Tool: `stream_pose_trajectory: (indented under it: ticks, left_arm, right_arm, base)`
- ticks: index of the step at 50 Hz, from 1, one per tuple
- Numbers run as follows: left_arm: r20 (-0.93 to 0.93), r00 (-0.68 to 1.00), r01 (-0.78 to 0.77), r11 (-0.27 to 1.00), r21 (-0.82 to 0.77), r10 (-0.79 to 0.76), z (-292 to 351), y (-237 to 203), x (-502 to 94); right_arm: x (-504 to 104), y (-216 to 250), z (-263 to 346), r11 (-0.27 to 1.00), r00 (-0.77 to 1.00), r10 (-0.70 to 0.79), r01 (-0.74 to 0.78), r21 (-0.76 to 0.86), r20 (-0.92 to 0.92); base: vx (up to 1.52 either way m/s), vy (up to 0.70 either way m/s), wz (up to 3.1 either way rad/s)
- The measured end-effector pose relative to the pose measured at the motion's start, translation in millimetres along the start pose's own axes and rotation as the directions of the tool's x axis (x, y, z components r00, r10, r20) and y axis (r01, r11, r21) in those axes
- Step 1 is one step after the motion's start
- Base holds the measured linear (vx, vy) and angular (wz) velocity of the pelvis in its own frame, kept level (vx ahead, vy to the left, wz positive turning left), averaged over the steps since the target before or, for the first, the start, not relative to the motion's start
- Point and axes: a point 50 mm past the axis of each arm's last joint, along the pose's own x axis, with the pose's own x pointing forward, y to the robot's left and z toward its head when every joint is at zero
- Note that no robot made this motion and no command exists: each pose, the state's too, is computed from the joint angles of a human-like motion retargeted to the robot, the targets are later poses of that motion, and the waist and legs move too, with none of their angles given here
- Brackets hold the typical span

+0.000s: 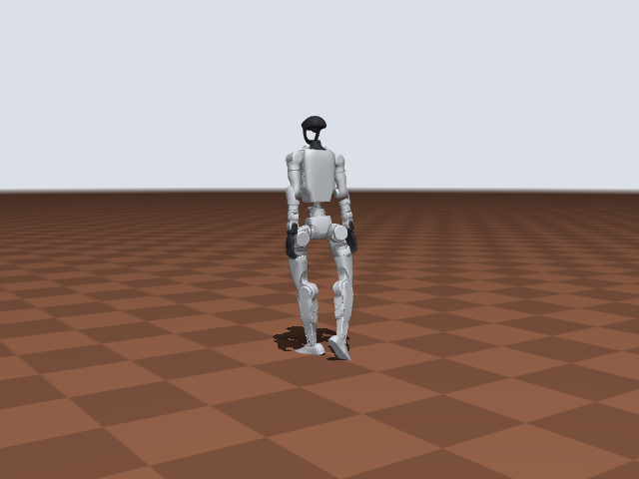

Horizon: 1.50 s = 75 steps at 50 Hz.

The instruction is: In place motions

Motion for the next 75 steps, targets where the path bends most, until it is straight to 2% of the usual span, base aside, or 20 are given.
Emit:
stream_pose_trajectory:
  ticks: [5,11,17,24,28,33,42,53,60,65,70,75]
  left_arm:
    - [0.132,0.991,-0.022,0.997,0.077,0.012,49.4,21.0,1.4]
    - [0.173,0.985,-0.018,0.996,0.089,0.003,73.2,30.3,-0.2]
    - [0.144,0.99,-0.004,0.994,0.111,-0.013,62.9,22.5,0.7]
    - [0.022,1.0,-0.019,0.991,0.135,0.016,26.9,14.3,1.5]
    - [-0.043,0.999,-0.006,0.996,0.089,0.01,0.2,6.6,-0.2]
    - [-0.114,0.993,-0.003,0.993,0.12,0.017,-18.6,3.9,-2.4]
    - [-0.053,0.999,0.013,0.993,0.114,-0.007,-3.4,3.5,-0.2]
    - [0.082,0.997,-0.023,0.956,0.294,-0.001,34.1,13.6,1.6]
    - [0.079,0.997,-0.027,0.956,0.292,0.004,37.6,26.2,1.8]
    - [0.035,0.998,-0.062,0.935,0.35,0.053,21.3,41.8,1.6]
    - [-0.015,0.994,-0.096,0.928,0.361,0.108,3.5,41.9,0.7]
    - [-0.034,0.996,-0.066,0.953,0.297,0.08,1.2,32.5,0.8]
  right_arm:
    - [0.3,-1.3,14.9,1.0,1.0,-0.013,0.013,-0.021,0.027]
    - [0.3,5.8,25.6,0.999,0.997,0.0,0.003,-0.039,0.072]
    - [0.3,10.4,14.3,0.998,0.999,0.003,0.001,-0.068,0.047]
    - [-1.0,20.4,-4.4,0.997,0.998,0.059,-0.06,-0.045,-0.036]
    - [-0.3,15.7,1.0,0.998,0.999,0.029,-0.029,-0.053,-0.014]
    - [0.0,12.8,8.8,0.999,0.999,0.035,-0.035,-0.029,0.0]
    - [0.5,9.6,22.0,0.999,0.998,0.033,-0.032,-0.011,0.056]
    - [0.2,10.6,6.4,0.999,0.999,0.051,-0.051,-0.009,-0.003]
    - [-0.8,5.7,54.2,0.995,0.988,0.046,-0.032,-0.094,0.146]
    - [-4.9,5.3,85.0,0.982,0.963,0.06,-0.01,-0.189,0.262]
    - [-4.9,3.7,85.8,0.977,0.967,0.063,-0.009,-0.215,0.246]
    - [-2.3,4.7,67.6,0.986,0.987,0.06,-0.036,-0.161,0.147]
  base:
    - [-0.26,-0.33,0.55]
    - [0.29,0.0,1.54]
    - [0.3,0.16,1.34]
    - [0.2,-0.08,0.64]
    - [0.17,-0.06,0.42]
    - [0.07,-0.03,0.18]
    - [0.0,0.0,0.0]
    - [-0.02,0.05,-0.03]
    - [-0.15,-0.02,-1.58]
    - [-0.16,-0.09,-2.07]
    - [-0.11,-0.08,-1.86]
    - [-0.07,-0.13,-1.92]
